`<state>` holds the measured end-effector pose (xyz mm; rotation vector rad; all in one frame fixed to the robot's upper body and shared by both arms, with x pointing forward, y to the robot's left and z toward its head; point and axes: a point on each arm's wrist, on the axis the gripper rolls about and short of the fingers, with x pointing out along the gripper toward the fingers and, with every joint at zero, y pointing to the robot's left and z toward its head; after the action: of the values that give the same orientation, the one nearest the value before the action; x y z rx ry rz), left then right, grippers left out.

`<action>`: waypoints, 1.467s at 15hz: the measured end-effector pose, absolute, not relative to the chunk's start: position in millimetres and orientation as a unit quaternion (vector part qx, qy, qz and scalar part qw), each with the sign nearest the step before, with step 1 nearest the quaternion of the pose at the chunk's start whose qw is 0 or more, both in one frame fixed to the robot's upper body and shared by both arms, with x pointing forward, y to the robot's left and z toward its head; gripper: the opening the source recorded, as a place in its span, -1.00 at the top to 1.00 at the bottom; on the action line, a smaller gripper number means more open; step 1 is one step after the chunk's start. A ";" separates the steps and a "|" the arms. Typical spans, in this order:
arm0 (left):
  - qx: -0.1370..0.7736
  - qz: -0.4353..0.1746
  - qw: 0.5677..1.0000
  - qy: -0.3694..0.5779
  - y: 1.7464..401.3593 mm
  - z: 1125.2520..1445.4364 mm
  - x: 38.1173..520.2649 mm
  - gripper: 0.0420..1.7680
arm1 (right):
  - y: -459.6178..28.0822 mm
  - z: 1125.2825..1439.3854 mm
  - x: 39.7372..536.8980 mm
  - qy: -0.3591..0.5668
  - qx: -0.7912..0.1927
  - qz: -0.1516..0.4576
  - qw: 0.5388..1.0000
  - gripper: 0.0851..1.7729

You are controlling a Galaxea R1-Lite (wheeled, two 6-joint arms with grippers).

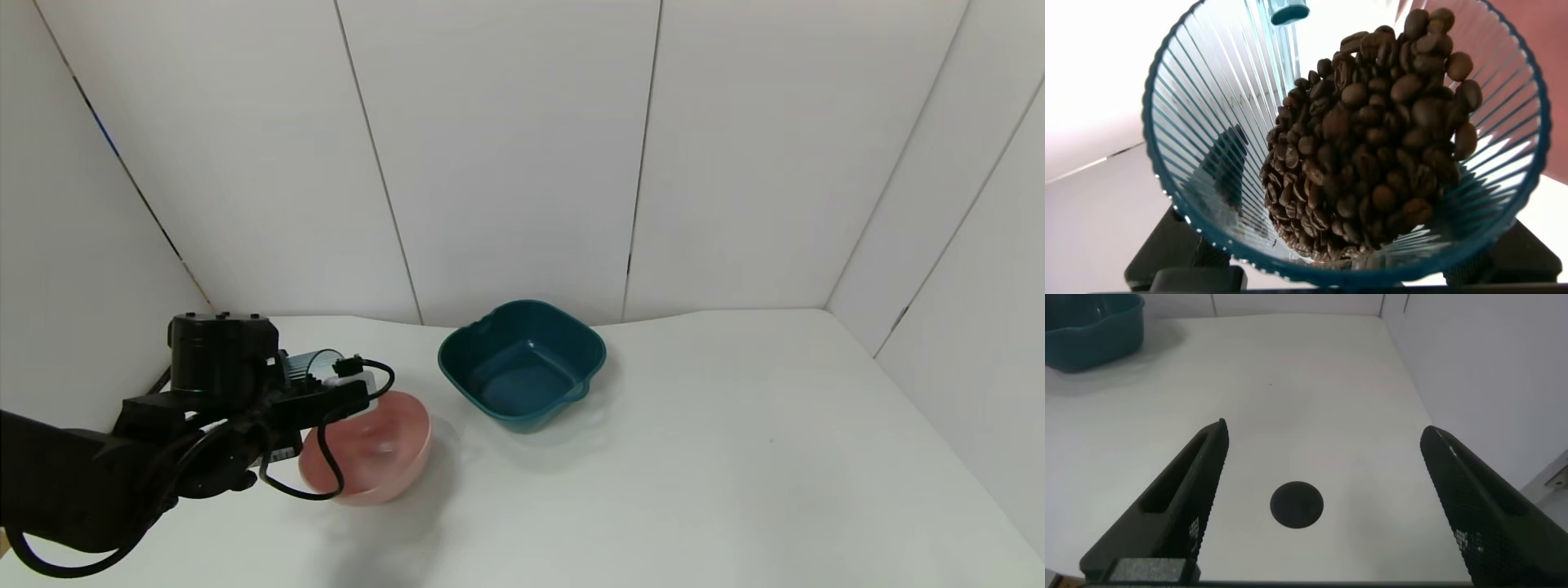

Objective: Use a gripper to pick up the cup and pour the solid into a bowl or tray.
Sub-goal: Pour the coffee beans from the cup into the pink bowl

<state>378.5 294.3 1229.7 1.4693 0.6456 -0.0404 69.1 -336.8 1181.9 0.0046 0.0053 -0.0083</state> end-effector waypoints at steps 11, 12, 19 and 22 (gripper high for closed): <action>0.690 -0.015 0.654 0.309 276.0 1226.1 370.7 -0.47 | -336.8 1181.9 69.1 0.003 0.002 -0.004 1.000 -0.93; 0.692 -0.014 0.652 0.309 274.9 1225.8 370.6 -0.47 | -336.8 1182.0 69.1 0.003 0.002 -0.004 1.000 -0.93; 0.708 -0.013 0.625 0.329 270.5 1224.5 368.1 -0.47 | -336.8 1181.9 69.1 0.003 0.002 -0.004 1.000 -0.93; 0.715 -0.010 0.613 0.335 267.3 1224.3 367.0 -0.47 | -336.8 1181.9 69.1 0.003 0.002 -0.004 1.000 -0.93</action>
<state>367.0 267.3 1224.3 1.6490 0.7733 -0.0233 69.1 -336.8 1181.9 0.0042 0.0057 -0.0081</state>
